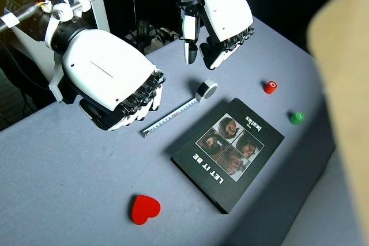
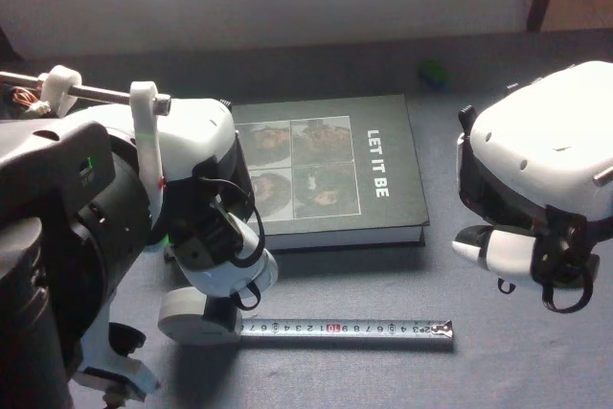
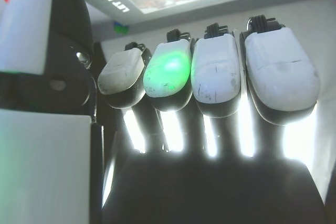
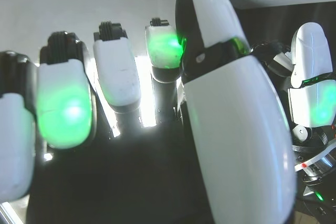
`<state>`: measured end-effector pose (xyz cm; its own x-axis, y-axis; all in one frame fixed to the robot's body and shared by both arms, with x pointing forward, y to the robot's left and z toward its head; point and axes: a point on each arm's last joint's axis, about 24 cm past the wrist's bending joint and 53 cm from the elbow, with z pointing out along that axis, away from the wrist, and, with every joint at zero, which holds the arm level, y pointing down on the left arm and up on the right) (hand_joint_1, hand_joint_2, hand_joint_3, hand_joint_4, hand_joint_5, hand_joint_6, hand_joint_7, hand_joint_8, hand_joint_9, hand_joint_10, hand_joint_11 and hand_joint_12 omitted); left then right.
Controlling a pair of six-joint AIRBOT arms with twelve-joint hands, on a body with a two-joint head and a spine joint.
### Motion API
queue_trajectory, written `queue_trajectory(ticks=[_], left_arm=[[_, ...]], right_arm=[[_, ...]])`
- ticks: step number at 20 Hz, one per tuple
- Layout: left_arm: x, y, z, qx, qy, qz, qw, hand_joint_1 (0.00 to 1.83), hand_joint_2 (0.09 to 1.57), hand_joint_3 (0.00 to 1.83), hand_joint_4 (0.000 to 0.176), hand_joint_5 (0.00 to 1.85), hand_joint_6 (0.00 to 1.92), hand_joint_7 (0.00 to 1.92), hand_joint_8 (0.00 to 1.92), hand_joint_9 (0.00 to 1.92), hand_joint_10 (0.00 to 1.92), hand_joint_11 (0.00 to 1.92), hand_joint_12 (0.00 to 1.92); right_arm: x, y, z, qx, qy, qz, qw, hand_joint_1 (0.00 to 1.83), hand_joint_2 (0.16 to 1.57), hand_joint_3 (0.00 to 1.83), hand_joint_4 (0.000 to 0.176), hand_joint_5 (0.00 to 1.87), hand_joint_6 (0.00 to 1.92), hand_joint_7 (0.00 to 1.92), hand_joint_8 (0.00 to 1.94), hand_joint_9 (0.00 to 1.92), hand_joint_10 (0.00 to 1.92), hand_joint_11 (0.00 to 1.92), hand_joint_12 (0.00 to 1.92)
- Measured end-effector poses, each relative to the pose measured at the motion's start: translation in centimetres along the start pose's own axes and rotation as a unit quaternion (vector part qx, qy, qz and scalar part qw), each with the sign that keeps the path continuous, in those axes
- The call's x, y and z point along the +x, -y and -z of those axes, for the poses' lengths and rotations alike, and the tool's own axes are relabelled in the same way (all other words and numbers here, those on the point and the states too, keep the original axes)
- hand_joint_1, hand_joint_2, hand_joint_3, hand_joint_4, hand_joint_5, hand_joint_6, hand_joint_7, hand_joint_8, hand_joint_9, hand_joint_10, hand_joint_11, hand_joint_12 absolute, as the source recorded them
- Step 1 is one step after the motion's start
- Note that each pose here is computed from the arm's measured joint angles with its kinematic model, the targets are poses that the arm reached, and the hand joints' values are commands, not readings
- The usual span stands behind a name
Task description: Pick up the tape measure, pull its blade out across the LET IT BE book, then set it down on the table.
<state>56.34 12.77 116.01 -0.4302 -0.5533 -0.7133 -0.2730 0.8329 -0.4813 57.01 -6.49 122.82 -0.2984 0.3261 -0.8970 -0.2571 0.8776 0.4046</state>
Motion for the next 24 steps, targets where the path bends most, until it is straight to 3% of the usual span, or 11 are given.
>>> queue_trajectory(ticks=[3,5,8,12,16,19,20,21,22,24], left_arm=[[0.0,-0.2,-0.1,-0.005,-0.001,0.002,1.0,0.39,1.03,0.0,0.0,0.26,0.01,0.26,0.01,0.24,0.01,0.0,0.73],[-0.4,0.0,-0.2,-0.002,0.003,0.005,1.0,0.61,1.0,0.0,0.0,0.3,0.01,0.3,0.01,0.27,0.01,0.0,0.75],[-1.3,0.5,-0.3,0.005,0.014,0.01,0.9998,0.73,1.04,0.0,0.0,0.4,0.01,0.38,0.01,0.34,0.01,0.0,0.82],[-1.4,0.5,-0.8,0.02,-0.004,0.015,0.9997,0.81,1.06,0.0,0.0,0.5,0.01,0.49,0.01,0.44,0.01,0.07,0.88],[-2.7,-0.9,-0.6,0.033,-0.014,0.042,0.9985,0.84,1.09,0.01,0.0,0.53,0.01,0.53,0.01,0.47,0.01,0.13,0.87],[-3.6,-2.5,-0.8,0.047,-0.022,0.093,0.9943,0.86,1.1,0.01,0.0,0.53,0.01,0.52,0.0,0.47,0.0,0.13,0.87],[-3.7,-3.2,-1.2,0.055,-0.032,0.126,0.9899,0.87,1.09,0.0,0.0,0.53,0.01,0.53,0.0,0.47,0.0,0.13,0.86],[-3.5,-3.6,-1.8,0.062,-0.045,0.143,0.9868,0.87,1.09,0.0,0.0,0.53,0.01,0.53,0.01,0.47,0.0,0.13,0.86],[-3.3,-4.1,-2.1,0.069,-0.058,0.154,0.984,0.87,1.09,0.0,0.0,0.53,0.0,0.55,0.01,0.48,0.01,0.13,0.86],[-3.1,-3.7,-1.8,0.095,-0.069,0.146,0.9824,0.88,1.1,0.0,0.0,0.53,0.0,0.56,0.01,0.49,0.01,0.14,0.86]], right_arm=[[0.1,0.1,0.0,0.002,-0.002,0.003,1.0,0.0,1.16,0.01,0.155,0.02,0.0,0.08,0.0,0.1,0.01,0.0,0.48],[0.2,-0.1,0.0,-0.001,-0.004,0.001,1.0,0.0,1.17,0.0,0.149,0.02,0.0,0.09,0.0,0.11,0.01,0.0,0.52],[0.0,-0.1,0.0,-0.003,0.0,0.005,1.0,0.01,1.19,0.0,0.143,0.06,0.01,0.11,0.0,0.15,0.01,0.0,0.59],[0.2,-0.1,0.0,-0.001,-0.003,0.003,1.0,0.04,1.2,0.0,0.14,0.06,0.0,0.12,0.0,0.15,0.0,0.0,0.57],[0.2,-0.1,0.0,-0.001,-0.004,0.003,1.0,0.07,1.2,0.0,0.139,0.07,0.0,0.14,0.0,0.17,0.01,0.0,0.63],[0.2,-0.1,0.0,-0.001,-0.003,0.003,1.0,0.11,1.2,0.0,0.131,0.09,0.01,0.15,0.0,0.18,0.01,0.0,0.64],[0.2,0.0,0.0,0.0,-0.003,0.003,1.0,0.11,1.2,0.0,0.129,0.09,0.0,0.16,0.0,0.19,0.01,0.0,0.66],[0.2,0.0,0.0,0.0,-0.004,0.003,1.0,0.11,1.2,0.0,0.128,0.08,0.0,0.15,0.0,0.19,0.01,0.0,0.68],[0.2,-0.1,0.1,-0.002,-0.004,0.003,1.0,0.11,1.2,0.0,0.127,0.08,0.0,0.15,0.0,0.19,0.01,0.0,0.69],[0.3,-0.1,0.0,-0.001,-0.004,0.004,1.0,0.11,1.2,0.0,0.123,0.09,0.01,0.16,0.0,0.2,0.01,0.0,0.68]])
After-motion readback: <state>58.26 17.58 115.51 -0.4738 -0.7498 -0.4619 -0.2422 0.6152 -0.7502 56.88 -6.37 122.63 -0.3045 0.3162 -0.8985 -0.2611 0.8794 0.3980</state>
